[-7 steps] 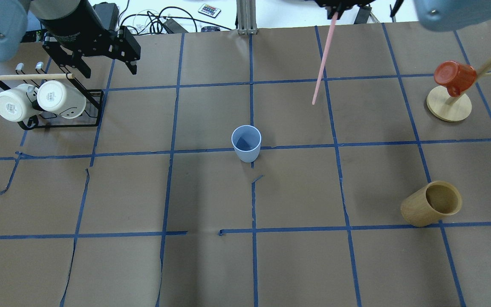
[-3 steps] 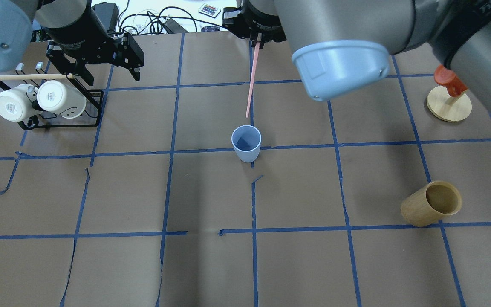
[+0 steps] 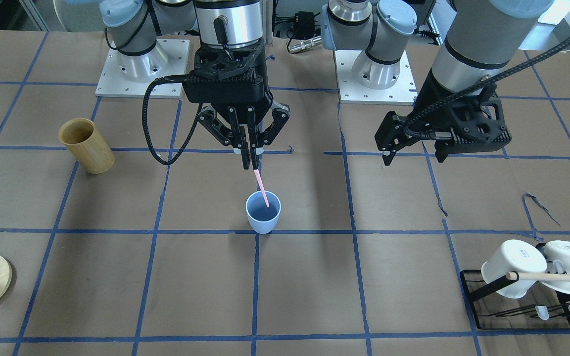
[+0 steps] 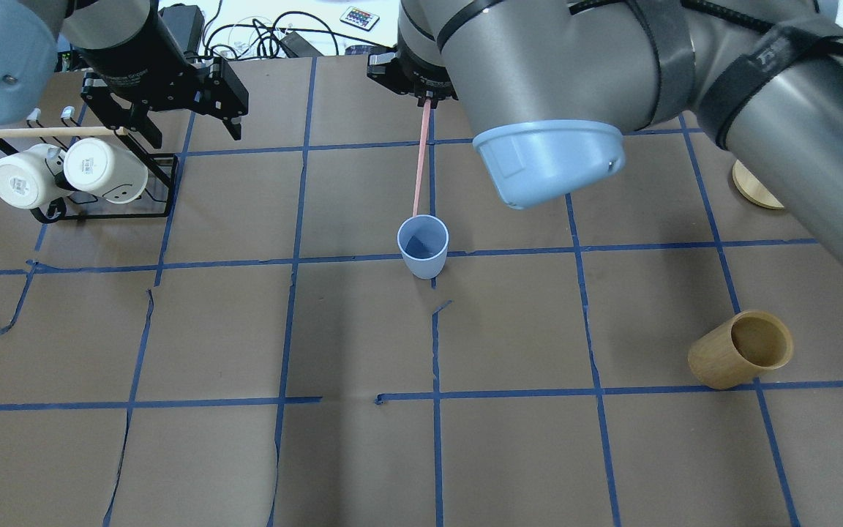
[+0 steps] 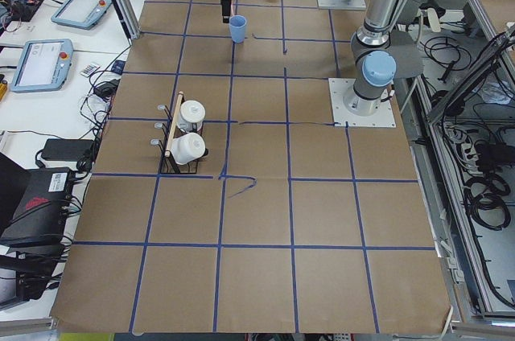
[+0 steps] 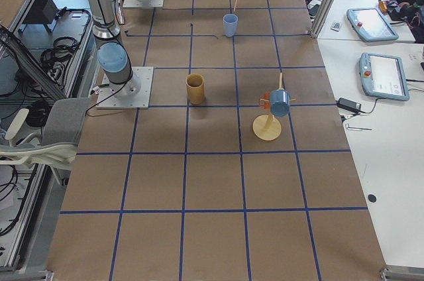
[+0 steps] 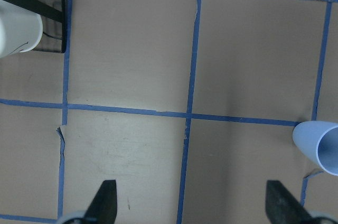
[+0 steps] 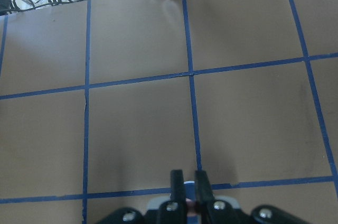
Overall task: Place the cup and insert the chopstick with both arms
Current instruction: 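Lower the pink straw into the blue cup with the right gripper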
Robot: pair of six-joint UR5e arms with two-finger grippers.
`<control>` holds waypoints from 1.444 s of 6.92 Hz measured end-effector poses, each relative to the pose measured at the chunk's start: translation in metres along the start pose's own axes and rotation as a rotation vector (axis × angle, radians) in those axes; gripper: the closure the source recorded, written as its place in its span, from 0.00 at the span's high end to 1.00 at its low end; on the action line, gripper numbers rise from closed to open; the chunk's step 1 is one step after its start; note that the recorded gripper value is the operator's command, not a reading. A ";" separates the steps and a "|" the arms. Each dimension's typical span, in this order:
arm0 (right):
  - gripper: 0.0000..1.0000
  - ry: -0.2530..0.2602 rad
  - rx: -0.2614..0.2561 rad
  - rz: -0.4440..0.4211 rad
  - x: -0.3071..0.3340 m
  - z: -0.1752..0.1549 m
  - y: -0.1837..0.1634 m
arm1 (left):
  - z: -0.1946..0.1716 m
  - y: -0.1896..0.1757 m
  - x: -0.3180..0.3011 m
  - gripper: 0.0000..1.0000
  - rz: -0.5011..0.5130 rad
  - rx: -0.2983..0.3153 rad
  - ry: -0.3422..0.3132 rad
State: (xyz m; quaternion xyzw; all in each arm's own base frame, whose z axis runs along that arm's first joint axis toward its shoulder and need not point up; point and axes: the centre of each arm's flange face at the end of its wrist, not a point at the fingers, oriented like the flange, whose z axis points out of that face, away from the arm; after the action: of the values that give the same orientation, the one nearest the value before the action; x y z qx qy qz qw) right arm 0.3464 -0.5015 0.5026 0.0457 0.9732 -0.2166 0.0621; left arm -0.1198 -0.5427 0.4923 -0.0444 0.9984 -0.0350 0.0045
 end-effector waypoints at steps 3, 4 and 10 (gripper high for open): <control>0.00 0.046 0.007 0.007 0.004 0.019 0.001 | 0.000 0.000 0.000 1.00 -0.001 -0.002 0.000; 0.00 0.049 0.006 0.013 0.004 0.023 0.002 | 0.000 0.000 0.000 1.00 -0.001 -0.002 0.000; 0.79 0.055 -0.022 0.045 0.004 0.033 0.008 | 0.007 0.005 0.000 1.00 -0.003 -0.014 0.000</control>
State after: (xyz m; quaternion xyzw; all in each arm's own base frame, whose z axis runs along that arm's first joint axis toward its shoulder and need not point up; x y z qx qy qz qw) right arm 0.3465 -0.5082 0.4685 0.0727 0.9756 -0.2033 0.0407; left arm -0.1201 -0.5378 0.4851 -0.0461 0.9985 -0.0281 0.0041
